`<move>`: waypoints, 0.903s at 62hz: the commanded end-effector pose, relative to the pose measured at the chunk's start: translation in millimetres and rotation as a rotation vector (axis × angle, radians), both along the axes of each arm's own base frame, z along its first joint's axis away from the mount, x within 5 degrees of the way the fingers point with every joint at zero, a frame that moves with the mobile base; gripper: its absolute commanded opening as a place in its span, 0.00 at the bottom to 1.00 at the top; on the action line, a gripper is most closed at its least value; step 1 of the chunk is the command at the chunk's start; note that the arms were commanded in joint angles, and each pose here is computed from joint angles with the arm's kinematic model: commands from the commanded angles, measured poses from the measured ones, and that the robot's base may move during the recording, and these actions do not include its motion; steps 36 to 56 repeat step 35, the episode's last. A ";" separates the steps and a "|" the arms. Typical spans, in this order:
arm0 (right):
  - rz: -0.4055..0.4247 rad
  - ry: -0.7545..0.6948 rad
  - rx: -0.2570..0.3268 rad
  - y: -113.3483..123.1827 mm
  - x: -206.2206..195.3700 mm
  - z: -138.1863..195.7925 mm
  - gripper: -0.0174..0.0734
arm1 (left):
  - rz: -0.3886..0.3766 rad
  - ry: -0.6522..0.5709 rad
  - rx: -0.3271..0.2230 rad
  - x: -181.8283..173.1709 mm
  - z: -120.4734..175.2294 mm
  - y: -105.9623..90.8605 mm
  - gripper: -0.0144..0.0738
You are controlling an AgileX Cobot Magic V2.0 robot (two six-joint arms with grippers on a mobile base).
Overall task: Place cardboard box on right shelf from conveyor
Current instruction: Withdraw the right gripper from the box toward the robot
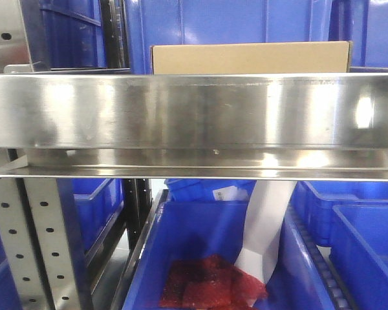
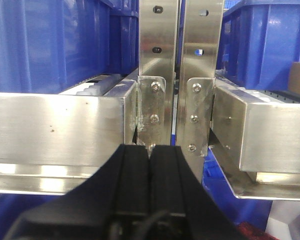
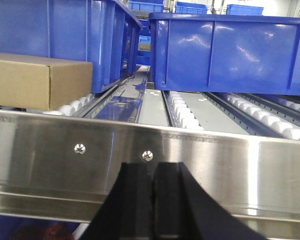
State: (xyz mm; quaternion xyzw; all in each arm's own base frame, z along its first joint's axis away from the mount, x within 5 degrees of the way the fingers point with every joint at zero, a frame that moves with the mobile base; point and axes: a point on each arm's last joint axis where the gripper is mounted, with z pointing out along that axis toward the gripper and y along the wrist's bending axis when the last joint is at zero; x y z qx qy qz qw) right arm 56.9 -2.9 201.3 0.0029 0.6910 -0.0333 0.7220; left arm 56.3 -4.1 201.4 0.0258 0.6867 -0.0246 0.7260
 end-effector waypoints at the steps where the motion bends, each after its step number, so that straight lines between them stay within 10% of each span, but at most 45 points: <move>1: -0.003 -0.120 -0.006 0.0 -3.3 14.2 0.25 | 0.002 -0.086 -0.011 -0.9 6.1 0.4 0.03; 56: -0.003 -0.120 -0.006 0.0 -3.3 14.2 0.25 | 0.002 -0.086 -0.011 -0.9 6.1 0.4 0.03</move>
